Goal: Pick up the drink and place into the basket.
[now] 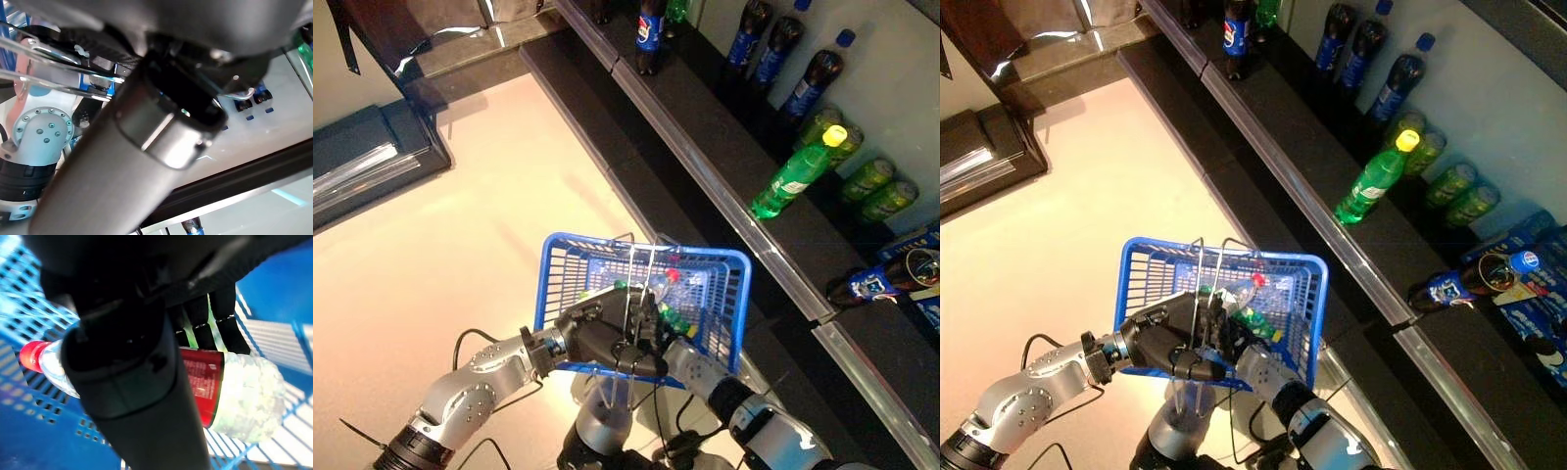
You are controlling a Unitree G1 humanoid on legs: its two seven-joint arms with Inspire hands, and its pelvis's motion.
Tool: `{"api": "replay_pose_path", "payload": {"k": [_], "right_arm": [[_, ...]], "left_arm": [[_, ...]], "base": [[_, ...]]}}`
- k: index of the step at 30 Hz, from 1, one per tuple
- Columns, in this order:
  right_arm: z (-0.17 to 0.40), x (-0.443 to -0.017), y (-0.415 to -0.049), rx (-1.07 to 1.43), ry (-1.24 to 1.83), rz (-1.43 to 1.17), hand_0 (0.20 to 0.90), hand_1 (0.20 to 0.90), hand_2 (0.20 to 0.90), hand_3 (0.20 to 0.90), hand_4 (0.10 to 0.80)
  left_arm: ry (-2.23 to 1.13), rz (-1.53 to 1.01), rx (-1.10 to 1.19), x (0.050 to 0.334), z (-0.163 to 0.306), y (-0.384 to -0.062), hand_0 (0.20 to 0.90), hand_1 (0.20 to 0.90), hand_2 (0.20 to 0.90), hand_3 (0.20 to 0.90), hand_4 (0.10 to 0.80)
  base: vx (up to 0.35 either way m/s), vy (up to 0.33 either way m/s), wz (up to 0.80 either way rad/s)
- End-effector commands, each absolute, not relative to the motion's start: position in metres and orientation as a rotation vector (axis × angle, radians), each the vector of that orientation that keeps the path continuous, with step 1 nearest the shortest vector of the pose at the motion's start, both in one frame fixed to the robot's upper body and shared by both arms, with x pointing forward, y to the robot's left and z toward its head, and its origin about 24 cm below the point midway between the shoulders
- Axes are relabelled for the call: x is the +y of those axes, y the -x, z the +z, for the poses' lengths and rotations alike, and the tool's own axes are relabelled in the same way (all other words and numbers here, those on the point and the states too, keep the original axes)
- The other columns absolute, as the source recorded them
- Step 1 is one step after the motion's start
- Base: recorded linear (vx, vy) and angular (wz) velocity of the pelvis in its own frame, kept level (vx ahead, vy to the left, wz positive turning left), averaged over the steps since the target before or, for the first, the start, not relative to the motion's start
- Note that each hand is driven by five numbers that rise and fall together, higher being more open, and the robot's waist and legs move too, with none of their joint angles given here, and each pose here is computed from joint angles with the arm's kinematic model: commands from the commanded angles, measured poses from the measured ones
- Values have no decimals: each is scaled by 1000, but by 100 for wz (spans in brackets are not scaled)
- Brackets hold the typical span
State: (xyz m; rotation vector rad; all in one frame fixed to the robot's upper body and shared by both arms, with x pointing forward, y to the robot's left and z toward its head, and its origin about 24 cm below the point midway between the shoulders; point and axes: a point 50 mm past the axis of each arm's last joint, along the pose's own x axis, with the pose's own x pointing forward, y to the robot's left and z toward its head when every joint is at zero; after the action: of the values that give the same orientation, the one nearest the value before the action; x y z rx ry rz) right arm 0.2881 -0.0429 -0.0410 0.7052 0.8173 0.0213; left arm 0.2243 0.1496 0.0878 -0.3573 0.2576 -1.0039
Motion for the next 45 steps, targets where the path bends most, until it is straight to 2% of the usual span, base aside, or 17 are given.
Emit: {"api": "replay_pose_path", "payload": {"k": [1, 3, 4, 5, 16, 24, 38, 45], "right_arm": [[9, 6, -308, 669, -859, 240, 300, 300, 300, 200, 100], [8, 2, -310, 672, -873, 225, 300, 300, 300, 200, 100], [8, -1, -312, 672, -878, 207, 564, 564, 564, 507, 407], [8, -2, -313, 669, -879, 201, 900, 900, 900, 900, 800], [27, -14, -323, 531, -915, 197, 900, 900, 900, 900, 800], [47, -23, -318, 385, -913, 268, 900, 900, 900, 900, 800], [67, -64, -258, 153, -848, 393, 900, 900, 900, 900, 800], [91, -68, -230, 29, -830, 639, 900, 900, 900, 900, 800]], "left_arm": [[556, -1620, -480, 98, 209, -178, 300, 300, 300, 200, 100], [560, -1613, -481, 99, 209, -178, 300, 300, 300, 200, 100], [562, -1611, -484, 99, 208, -178, 300, 300, 300, 200, 100], [565, -1607, -484, 100, 208, -179, 300, 300, 300, 200, 100], [591, -1580, -510, 107, 207, -179, 300, 300, 300, 200, 100], [576, -1524, -550, 119, 205, -178, 300, 300, 300, 200, 100], [566, -1331, -629, 150, 190, -167, 300, 300, 300, 200, 100], [580, -1207, -646, 164, 190, -172, 300, 300, 300, 200, 100]], "base": [[0, 0, 0], [10, 10, 5], [15, 20, 14], [15, 19, 14], [14, -4, 2], [-32, -9, 0], [-63, -4, -5], [-34, -30, -9]]}}
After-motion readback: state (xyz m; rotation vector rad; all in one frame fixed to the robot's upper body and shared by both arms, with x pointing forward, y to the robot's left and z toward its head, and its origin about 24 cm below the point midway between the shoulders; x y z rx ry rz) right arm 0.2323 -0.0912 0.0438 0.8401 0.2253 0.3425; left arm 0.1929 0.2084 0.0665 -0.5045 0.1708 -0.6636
